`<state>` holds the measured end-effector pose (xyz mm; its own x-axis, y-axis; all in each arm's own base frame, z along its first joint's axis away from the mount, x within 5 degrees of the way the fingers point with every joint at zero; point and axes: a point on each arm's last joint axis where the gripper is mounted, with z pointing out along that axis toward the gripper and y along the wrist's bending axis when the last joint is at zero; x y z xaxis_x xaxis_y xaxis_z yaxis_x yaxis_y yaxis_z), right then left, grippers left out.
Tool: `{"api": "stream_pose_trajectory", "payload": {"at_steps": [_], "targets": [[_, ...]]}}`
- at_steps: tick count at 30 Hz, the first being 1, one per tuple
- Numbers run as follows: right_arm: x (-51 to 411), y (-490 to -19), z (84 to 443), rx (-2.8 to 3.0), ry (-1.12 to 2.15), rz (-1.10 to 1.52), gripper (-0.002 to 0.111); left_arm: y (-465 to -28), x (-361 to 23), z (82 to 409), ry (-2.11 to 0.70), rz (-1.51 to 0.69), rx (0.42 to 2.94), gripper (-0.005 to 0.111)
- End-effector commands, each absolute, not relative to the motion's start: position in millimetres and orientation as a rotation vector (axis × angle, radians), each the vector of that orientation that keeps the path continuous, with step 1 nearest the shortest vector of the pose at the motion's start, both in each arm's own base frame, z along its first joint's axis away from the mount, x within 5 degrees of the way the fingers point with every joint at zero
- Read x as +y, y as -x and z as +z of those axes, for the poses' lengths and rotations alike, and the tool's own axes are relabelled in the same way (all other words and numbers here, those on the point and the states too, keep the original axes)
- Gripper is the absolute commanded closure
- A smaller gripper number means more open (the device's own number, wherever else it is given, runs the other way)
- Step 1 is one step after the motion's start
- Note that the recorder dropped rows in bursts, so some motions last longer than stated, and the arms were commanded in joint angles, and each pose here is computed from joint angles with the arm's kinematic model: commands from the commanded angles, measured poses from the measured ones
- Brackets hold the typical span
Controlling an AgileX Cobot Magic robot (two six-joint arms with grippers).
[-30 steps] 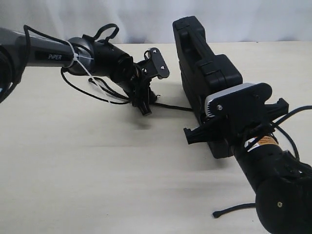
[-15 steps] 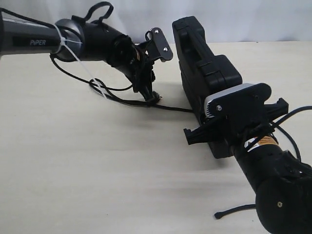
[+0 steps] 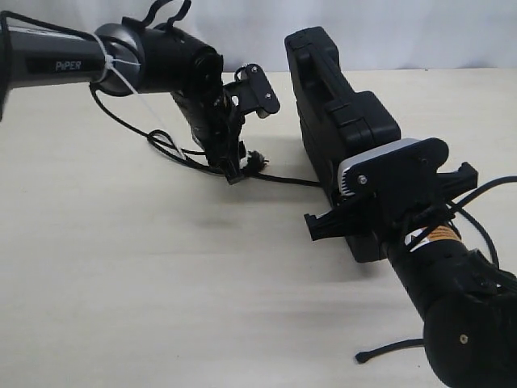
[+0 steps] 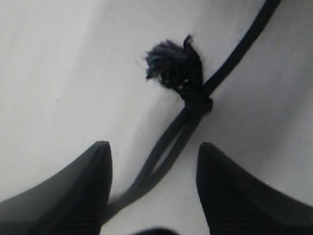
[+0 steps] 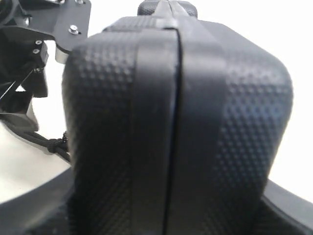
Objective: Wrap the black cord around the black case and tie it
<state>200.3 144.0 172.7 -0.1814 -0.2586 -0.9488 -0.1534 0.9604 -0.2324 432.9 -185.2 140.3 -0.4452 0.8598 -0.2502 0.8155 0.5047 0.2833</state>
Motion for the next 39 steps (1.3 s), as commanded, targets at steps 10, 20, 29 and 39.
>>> {"api": "stream_pose_trajectory", "payload": {"at_steps": [10, 20, 29, 39], "targets": [[144, -202, 178, 1.72, 0.318, -0.123, 0.104, -452, -199, 151, -1.69, -0.34, 2.327, 0.054], [144, -202, 178, 1.72, 0.32, -0.124, 0.104, -466, -202, 116, -1.721, -0.249, 2.232, 0.054], [144, -202, 178, 1.72, 0.32, -0.124, 0.104, -463, -197, 106, -1.797, -0.215, 2.264, 0.081], [143, -202, 177, 1.729, 0.307, -0.128, 0.104, -457, -173, 102, -1.919, 0.026, 2.458, 0.107]]}}
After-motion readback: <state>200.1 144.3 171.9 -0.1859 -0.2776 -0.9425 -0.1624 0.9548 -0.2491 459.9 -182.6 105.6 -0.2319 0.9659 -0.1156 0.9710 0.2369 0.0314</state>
